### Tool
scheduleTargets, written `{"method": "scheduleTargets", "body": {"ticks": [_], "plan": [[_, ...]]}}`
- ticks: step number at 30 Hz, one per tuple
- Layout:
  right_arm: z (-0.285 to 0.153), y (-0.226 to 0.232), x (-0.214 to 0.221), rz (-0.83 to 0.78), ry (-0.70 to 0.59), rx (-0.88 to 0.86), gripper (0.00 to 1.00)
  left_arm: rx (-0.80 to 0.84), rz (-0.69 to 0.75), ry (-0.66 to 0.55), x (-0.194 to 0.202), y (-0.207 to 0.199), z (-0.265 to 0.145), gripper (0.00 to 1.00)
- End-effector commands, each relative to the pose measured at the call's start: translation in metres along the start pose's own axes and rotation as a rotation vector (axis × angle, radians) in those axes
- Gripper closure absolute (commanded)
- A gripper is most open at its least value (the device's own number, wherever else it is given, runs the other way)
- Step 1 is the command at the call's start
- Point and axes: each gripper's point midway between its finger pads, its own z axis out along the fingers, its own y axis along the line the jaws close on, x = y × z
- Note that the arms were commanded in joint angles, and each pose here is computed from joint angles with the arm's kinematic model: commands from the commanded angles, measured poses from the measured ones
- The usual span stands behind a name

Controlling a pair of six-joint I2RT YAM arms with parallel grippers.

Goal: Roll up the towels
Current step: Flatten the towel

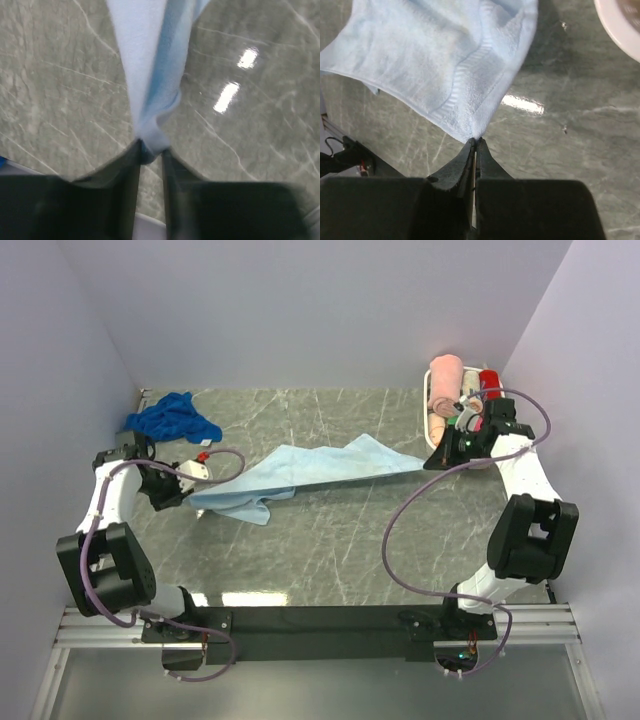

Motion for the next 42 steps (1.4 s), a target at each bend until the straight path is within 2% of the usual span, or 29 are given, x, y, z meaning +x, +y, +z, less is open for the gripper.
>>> {"method": "scheduleTargets", "body": {"ticks": [1, 4, 5, 7, 12, 14, 17, 20, 25, 26, 28, 34, 42], "plan": [[-0.015, -0.003, 0.004, -0.050, -0.026, 0.043, 1.00, -0.138, 0.111, -0.010, 0.002, 0.033, 0.008, 0.67], [-0.010, -0.001, 0.008, -0.014, -0.014, 0.019, 1.00, -0.119, -0.013, -0.063, -0.003, 0.035, 0.005, 0.48], [-0.009, 0.001, 0.008, -0.007, -0.011, 0.006, 1.00, -0.111, -0.078, -0.088, -0.005, 0.034, 0.003, 0.33], [-0.006, 0.002, 0.008, 0.013, -0.016, -0.005, 1.00, -0.101, -0.192, -0.143, -0.006, 0.038, -0.005, 0.31], [0.000, 0.004, 0.016, 0.039, 0.000, -0.029, 1.00, -0.062, -0.663, -0.202, 0.004, 0.037, -0.016, 0.32], [0.002, 0.002, 0.017, 0.043, 0.003, -0.025, 1.00, -0.022, -0.794, -0.217, 0.003, 0.031, -0.013, 0.33], [0.004, 0.001, 0.016, 0.046, 0.003, -0.029, 1.00, 0.002, -0.897, -0.247, 0.002, 0.022, -0.011, 0.33], [0.006, 0.001, 0.014, 0.046, 0.004, -0.037, 1.00, 0.028, -0.912, -0.259, 0.003, 0.010, -0.007, 0.36], [0.007, 0.000, 0.012, 0.060, 0.020, -0.037, 1.00, 0.030, -0.806, -0.278, 0.018, 0.001, -0.015, 0.41], [0.007, 0.000, 0.011, 0.057, 0.019, -0.037, 1.00, 0.037, -0.743, -0.271, 0.022, 0.000, -0.015, 0.44], [0.007, 0.000, 0.011, 0.056, 0.019, -0.038, 1.00, 0.093, -0.728, -0.222, 0.034, -0.009, -0.011, 0.46], [0.007, 0.001, 0.008, 0.051, 0.025, -0.043, 1.00, 0.091, -0.668, -0.147, 0.059, -0.015, 0.007, 0.45], [0.006, 0.001, 0.010, 0.036, 0.032, -0.039, 1.00, 0.076, -0.688, -0.178, 0.059, -0.012, 0.023, 0.45]]}}
